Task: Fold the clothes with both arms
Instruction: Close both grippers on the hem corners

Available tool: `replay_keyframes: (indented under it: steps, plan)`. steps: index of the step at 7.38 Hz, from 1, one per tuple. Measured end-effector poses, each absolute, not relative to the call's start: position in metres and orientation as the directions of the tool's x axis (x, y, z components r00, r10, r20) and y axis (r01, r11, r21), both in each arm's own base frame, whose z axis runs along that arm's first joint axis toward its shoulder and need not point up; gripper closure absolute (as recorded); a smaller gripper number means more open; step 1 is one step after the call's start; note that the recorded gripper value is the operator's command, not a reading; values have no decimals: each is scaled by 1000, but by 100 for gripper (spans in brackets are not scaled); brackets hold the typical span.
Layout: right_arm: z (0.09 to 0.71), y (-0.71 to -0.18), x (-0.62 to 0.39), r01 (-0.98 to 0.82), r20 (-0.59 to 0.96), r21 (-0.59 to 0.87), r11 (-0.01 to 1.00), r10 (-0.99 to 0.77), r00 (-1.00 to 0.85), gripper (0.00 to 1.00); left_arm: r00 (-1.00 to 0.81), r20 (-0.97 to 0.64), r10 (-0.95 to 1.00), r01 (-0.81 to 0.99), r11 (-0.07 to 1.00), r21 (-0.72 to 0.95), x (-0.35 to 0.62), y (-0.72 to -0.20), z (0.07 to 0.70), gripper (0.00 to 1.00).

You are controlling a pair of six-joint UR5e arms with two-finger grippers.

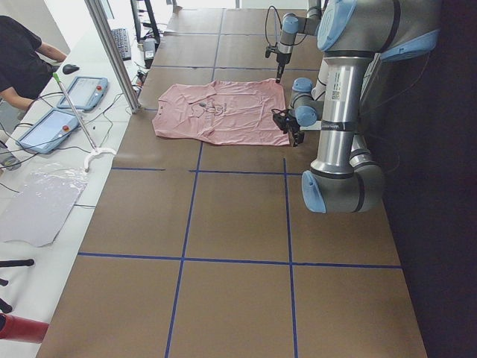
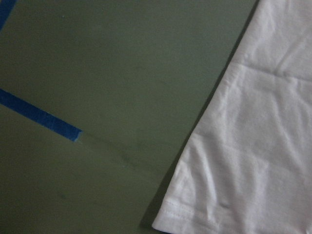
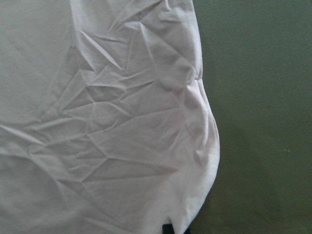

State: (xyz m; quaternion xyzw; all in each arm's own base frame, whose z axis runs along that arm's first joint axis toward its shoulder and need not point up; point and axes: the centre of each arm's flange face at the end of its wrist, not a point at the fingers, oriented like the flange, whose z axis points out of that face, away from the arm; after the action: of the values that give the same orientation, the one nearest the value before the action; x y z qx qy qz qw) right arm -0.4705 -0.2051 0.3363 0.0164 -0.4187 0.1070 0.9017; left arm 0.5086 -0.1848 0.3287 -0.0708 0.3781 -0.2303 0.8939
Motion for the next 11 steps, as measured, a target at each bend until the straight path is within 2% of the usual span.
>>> replay_keyframes:
  steps: [5,7,8,10,11]
  plan:
    - [337,-205,-470,-204,757,-64,977,181,628,100,613,-628,-479,384,876,-293,513,-196,339,8]
    - [337,-206,-470,-204,758,-66,977,182,627,100,616,-626,-479,385,876,-291,517,-197,340,19]
    - [337,-206,-470,-204,758,-66,977,182,627,100,615,-627,-479,385,876,-292,517,-197,339,30]
    - [337,-208,-469,-207,757,-67,976,185,626,100,612,-629,-479,384,875,-293,517,-197,337,70]
    - [337,-209,-468,-208,757,-67,976,186,626,100,610,-631,-479,384,875,-294,516,-197,336,85]
